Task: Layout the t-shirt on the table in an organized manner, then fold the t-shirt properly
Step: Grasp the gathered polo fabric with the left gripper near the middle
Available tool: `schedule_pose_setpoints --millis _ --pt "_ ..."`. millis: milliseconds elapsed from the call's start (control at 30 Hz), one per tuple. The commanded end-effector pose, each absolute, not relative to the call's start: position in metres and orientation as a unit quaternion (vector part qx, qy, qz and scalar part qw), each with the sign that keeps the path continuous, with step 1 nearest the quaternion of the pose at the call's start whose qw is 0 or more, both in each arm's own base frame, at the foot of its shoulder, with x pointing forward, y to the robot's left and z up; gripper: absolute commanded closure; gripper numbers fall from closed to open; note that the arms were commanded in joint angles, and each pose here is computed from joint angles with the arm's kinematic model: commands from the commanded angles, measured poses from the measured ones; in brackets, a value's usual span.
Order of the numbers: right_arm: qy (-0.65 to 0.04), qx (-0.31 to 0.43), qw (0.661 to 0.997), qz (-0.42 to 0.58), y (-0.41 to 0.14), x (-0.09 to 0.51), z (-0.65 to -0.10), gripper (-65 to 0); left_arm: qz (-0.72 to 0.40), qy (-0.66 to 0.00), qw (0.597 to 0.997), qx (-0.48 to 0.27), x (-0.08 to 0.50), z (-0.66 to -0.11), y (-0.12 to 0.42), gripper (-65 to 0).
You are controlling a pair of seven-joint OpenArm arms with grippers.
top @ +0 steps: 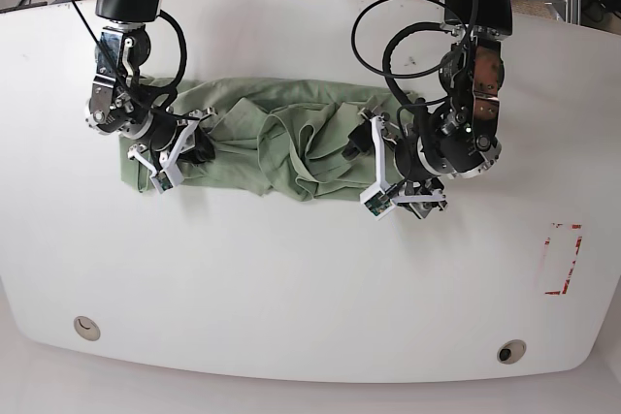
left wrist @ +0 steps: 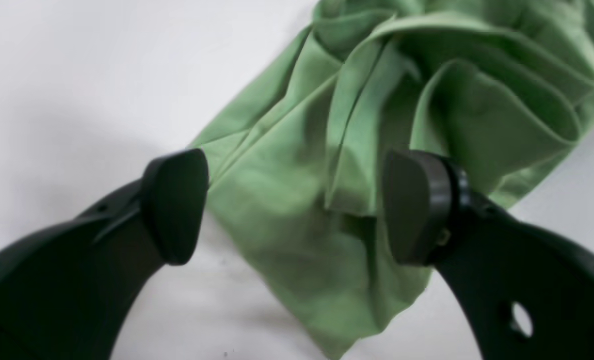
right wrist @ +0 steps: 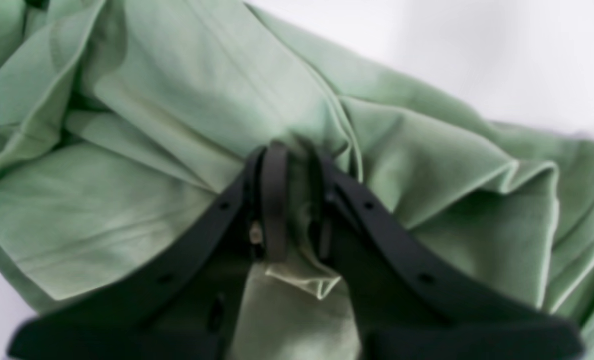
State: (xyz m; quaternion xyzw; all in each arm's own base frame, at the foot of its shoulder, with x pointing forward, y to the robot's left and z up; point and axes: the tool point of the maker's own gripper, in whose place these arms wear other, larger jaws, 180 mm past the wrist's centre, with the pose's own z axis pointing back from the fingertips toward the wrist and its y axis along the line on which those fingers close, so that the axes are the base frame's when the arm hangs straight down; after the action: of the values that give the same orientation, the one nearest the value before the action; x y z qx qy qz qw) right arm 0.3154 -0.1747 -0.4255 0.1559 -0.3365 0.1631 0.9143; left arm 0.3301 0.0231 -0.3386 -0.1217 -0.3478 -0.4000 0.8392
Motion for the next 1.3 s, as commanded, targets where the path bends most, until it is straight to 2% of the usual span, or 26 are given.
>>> schedule_pose_setpoints --millis 0,233,300,533,800,1267 --pt "-0.302 0.124 0.929 0.173 -0.190 0.307 -0.435 -8.1 -0.404 -0.365 0.828 -0.133 0.336 -0.330 0.007 -50.8" --pt "-0.303 0.124 0.929 0.173 -0.190 0.307 -0.435 -8.1 -0.415 -0.331 0.840 -0.116 0.333 -0.351 0.004 -38.1" --pt "-0.303 0.124 0.929 0.173 -0.190 0.307 -0.435 -8.1 -0.423 -0.327 0.837 -0.117 0.331 -0.353 0.000 -36.3" --pt "-0.303 0.123 0.929 0.172 -0.190 0.307 -0.434 -8.1 -0.448 -0.320 0.824 -0.131 0.320 -0.355 -0.019 -36.3" --pt "-0.303 0.124 0.929 0.173 -0.190 0.307 -0.435 -8.1 -0.490 -0.291 0.801 -0.182 0.295 -0.354 -0.052 -36.3" --pt "-0.303 0.123 0.929 0.172 -0.190 0.307 -0.434 -8.1 -0.484 -0.352 0.757 -0.263 0.294 -0.301 -0.079 -36.3"
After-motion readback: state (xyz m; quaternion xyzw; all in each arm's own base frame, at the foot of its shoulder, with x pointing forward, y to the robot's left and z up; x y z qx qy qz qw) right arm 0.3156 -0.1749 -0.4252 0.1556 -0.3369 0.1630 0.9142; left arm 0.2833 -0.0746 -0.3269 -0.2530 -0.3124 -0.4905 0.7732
